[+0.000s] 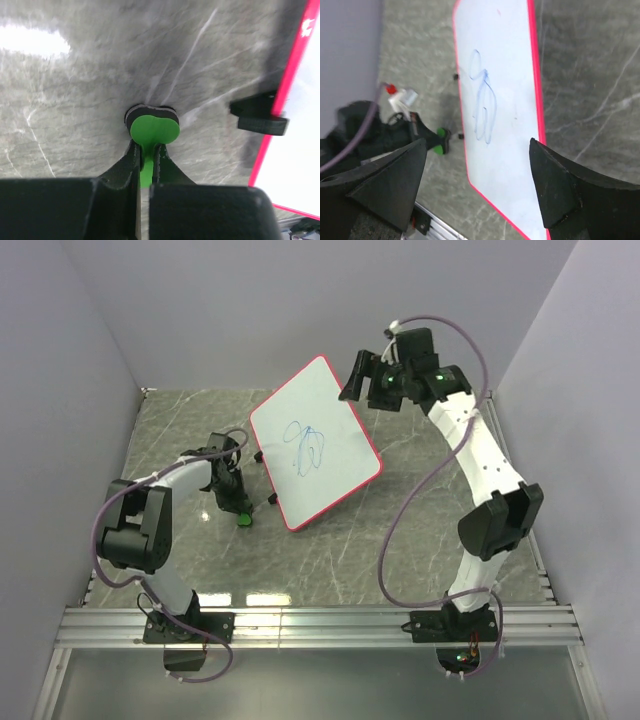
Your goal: Erase the whiteboard
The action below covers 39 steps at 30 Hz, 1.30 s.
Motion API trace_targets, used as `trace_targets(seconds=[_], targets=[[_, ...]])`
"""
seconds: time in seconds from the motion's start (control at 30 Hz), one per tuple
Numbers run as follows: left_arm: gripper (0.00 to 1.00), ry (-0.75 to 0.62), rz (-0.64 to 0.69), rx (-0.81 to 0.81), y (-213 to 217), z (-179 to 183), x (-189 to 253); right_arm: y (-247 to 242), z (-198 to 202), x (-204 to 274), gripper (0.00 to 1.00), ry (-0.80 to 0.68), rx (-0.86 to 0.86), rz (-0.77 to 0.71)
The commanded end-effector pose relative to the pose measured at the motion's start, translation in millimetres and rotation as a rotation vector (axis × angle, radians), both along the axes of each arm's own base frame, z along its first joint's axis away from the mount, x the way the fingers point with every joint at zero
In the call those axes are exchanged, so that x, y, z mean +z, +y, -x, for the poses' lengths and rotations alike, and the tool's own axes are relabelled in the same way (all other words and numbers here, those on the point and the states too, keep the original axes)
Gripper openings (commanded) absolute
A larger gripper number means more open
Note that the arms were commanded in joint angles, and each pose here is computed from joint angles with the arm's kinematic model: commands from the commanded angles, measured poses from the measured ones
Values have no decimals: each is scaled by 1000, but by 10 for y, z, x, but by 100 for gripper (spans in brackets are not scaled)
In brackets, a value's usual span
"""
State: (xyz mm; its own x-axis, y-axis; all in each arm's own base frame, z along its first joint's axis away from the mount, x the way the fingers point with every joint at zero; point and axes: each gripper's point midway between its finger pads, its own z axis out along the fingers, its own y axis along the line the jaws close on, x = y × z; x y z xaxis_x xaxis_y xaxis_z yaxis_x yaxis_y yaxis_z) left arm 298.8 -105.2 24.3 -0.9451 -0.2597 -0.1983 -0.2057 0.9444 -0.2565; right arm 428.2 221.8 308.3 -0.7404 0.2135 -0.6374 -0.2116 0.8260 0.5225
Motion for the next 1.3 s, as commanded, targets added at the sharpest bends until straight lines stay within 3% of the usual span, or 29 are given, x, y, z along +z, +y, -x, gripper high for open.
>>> trace_targets(seconds=[0.0, 0.3, 0.73, 1.07, 1.27], targets=[[0, -35, 29, -33, -86, -141, 187, -75, -43, -389, 89, 91, -26, 91], [0, -153, 90, -24, -201, -366, 730, -195, 92, -762, 89, 165, -30, 225], [0, 1, 102, -70, -497, -309, -17, -370, 310, -406, 90, 98, -73, 233], [0, 45, 110, -249, -1169, -240, -120, -827, 520, -383, 94, 96, -253, 322], [0, 68, 129, -320, -1449, -199, -151, -996, 753, -691, 96, 194, -299, 265]])
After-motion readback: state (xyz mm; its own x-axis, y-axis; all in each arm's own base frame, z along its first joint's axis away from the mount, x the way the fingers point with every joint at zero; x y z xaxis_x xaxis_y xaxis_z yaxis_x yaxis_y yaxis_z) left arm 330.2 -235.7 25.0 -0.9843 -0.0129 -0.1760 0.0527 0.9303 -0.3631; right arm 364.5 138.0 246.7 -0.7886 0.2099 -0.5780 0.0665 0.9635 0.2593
